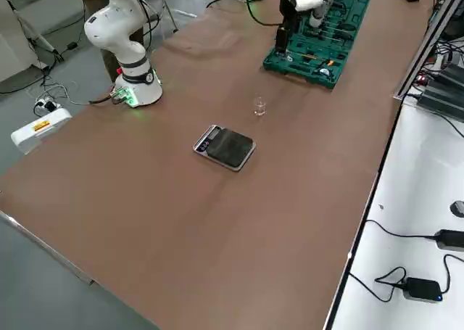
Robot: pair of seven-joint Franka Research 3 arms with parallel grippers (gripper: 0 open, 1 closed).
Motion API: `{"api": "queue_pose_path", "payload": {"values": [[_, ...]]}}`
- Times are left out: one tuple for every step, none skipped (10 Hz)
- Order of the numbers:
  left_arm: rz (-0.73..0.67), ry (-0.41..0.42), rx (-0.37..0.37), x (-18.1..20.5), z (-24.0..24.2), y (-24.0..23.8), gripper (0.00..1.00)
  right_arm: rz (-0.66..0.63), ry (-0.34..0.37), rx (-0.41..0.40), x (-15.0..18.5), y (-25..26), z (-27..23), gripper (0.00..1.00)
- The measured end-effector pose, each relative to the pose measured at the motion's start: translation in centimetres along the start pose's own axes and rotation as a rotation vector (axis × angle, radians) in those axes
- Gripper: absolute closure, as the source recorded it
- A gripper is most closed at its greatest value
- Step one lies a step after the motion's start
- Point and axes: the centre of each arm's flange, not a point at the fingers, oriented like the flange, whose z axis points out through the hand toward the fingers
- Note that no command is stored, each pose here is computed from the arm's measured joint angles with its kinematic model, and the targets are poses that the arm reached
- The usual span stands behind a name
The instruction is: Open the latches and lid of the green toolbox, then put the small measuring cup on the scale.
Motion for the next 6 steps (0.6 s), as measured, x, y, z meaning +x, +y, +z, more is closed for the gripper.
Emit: {"api": "queue_pose_path", "payload": {"values": [[0.002, 0.0, 0.005, 0.2, 0.0, -0.4, 0.99, 0.008, 0.02, -0.05, -0.4, 0.4, -1.6, 0.0], [0.007, 0.0, 0.013, 0.3, 0.1, -0.7, 0.99, 0.008, 0.041, -0.109, -0.6, 0.9, -2.6, 0.0], [0.012, 0.001, 0.02, 0.4, 0.1, -0.8, 0.99, 0.012, 0.053, -0.146, -0.9, 1.3, -3.3, 0.0], [0.015, 0.001, 0.024, 0.4, 0.1, -0.8, 0.99, 0.016, 0.054, -0.158, -1.2, 1.4, -3.7, 0.0], [0.015, 0.0, 0.025, 0.4, 0.2, -0.9, 0.99, 0.019, 0.049, -0.161, -1.4, 1.5, -3.9, 0.0], [0.017, -0.002, 0.025, 0.5, 0.2, -1.2, 0.99, 0.021, 0.041, -0.163, -1.4, 1.6, -3.8, 0.0]]}}
